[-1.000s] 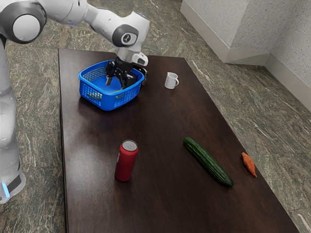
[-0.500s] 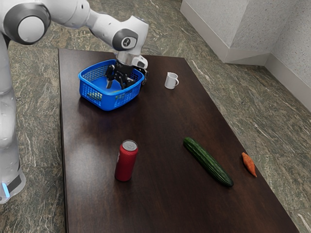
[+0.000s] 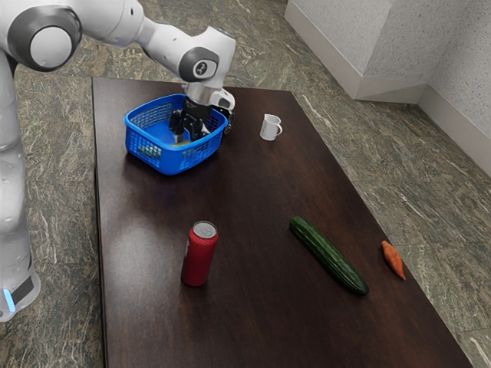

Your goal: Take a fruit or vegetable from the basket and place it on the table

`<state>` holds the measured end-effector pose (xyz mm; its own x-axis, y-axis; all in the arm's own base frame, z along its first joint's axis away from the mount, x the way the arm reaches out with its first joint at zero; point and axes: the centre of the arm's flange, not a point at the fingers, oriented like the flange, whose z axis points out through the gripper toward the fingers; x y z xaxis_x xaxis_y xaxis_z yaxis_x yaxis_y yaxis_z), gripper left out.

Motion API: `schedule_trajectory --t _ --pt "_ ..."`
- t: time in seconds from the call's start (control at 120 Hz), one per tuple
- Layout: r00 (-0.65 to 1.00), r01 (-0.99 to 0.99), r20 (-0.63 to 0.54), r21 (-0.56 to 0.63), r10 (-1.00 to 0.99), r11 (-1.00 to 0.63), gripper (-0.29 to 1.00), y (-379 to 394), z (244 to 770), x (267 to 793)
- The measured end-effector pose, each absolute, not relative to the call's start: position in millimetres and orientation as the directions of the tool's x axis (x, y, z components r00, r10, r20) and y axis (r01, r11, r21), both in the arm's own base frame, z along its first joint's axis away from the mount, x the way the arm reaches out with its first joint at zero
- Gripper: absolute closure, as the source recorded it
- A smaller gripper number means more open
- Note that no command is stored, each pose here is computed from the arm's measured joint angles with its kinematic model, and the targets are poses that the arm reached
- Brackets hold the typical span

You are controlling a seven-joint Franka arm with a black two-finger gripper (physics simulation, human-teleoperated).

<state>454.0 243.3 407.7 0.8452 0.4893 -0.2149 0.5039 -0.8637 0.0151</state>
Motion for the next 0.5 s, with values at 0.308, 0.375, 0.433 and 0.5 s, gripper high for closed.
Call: schedule_trajectory --t 0.308,0.375,0.433,0.5 --pt "0.843 0.518 -0.183 0.02 0.506 -0.855 0.52 243 443 458" --pt "0.854 0.507 -0.154 0.028 0.498 -0.861 0.5 239 470 461" --pt "0.869 0.486 -0.126 0.038 0.478 -0.873 0.52 228 496 463" --pt "0.889 0.453 -0.089 0.041 0.449 -0.89 0.52 212 530 464"
